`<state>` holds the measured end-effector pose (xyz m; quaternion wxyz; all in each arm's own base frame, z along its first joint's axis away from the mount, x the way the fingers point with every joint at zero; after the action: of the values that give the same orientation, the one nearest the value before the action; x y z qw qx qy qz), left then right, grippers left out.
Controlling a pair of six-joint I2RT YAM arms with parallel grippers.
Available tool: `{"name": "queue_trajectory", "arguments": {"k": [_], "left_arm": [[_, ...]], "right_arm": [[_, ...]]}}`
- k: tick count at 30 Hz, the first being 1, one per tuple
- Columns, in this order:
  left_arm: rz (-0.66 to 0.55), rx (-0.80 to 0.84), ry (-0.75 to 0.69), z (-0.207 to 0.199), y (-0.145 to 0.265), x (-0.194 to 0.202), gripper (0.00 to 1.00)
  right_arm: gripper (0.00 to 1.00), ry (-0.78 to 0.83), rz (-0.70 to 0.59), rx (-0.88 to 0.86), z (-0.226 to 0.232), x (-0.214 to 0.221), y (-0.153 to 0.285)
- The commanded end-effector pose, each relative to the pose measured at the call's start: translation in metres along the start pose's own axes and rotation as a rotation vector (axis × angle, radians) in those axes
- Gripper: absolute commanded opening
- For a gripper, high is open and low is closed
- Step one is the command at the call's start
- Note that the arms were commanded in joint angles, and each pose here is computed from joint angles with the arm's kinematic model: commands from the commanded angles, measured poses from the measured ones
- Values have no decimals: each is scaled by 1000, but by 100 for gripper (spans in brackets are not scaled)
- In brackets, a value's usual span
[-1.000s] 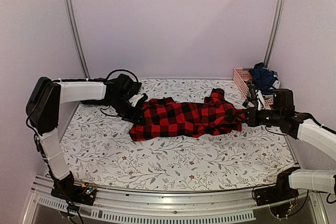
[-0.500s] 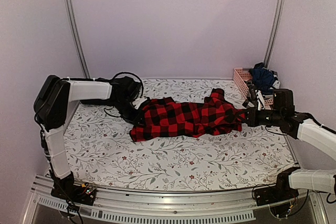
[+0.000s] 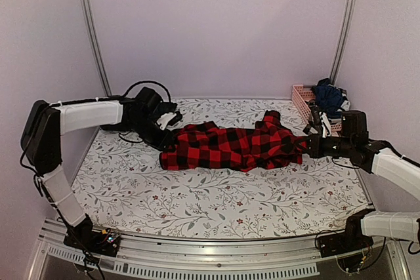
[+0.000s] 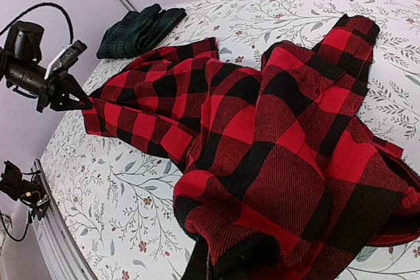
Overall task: Fold and stack the mixed laundry pile
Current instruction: Flatten out the crumpled T-shirt at the center of the board.
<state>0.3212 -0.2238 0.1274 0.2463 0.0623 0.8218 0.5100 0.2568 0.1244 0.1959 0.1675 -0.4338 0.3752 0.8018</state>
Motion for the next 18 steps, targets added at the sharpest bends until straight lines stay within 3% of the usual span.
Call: {"name": "queue_trajectory", "arguments": {"k": [1,3,6,11,16,18], "left_arm": [[-185,0,-67,-15,40,-25,0],[-267,-38,-61,-10,61,-36,0],[-329,-24,-41,-2,79,-42,11],[-171,53,-80,-8,42,-9,0],[-54,74,-146,-17,13,28,1],[-64,102,-164,-22,14,27,23]], "right_arm": [[0,35,-48,30,2,-25,7],[0,60,-60,55,1,-37,11],[0,97,-77,66,3,-53,14],[0,113,-77,35,6,-60,12],[0,104,-54,19,5,-53,8],[0,98,-41,8,6,-47,7]]}}
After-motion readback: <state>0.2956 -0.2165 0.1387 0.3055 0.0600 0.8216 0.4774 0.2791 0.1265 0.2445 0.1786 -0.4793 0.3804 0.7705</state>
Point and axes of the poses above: each gripper's point midway between its finger pads, its own y axis back along the fingers, its own z axis along the line the jaws close on, x = y × z, the point moved 5 cm from there along y, back along the fingers, and after that the axes turned 8 degrees about y, right-handed, at the moved point
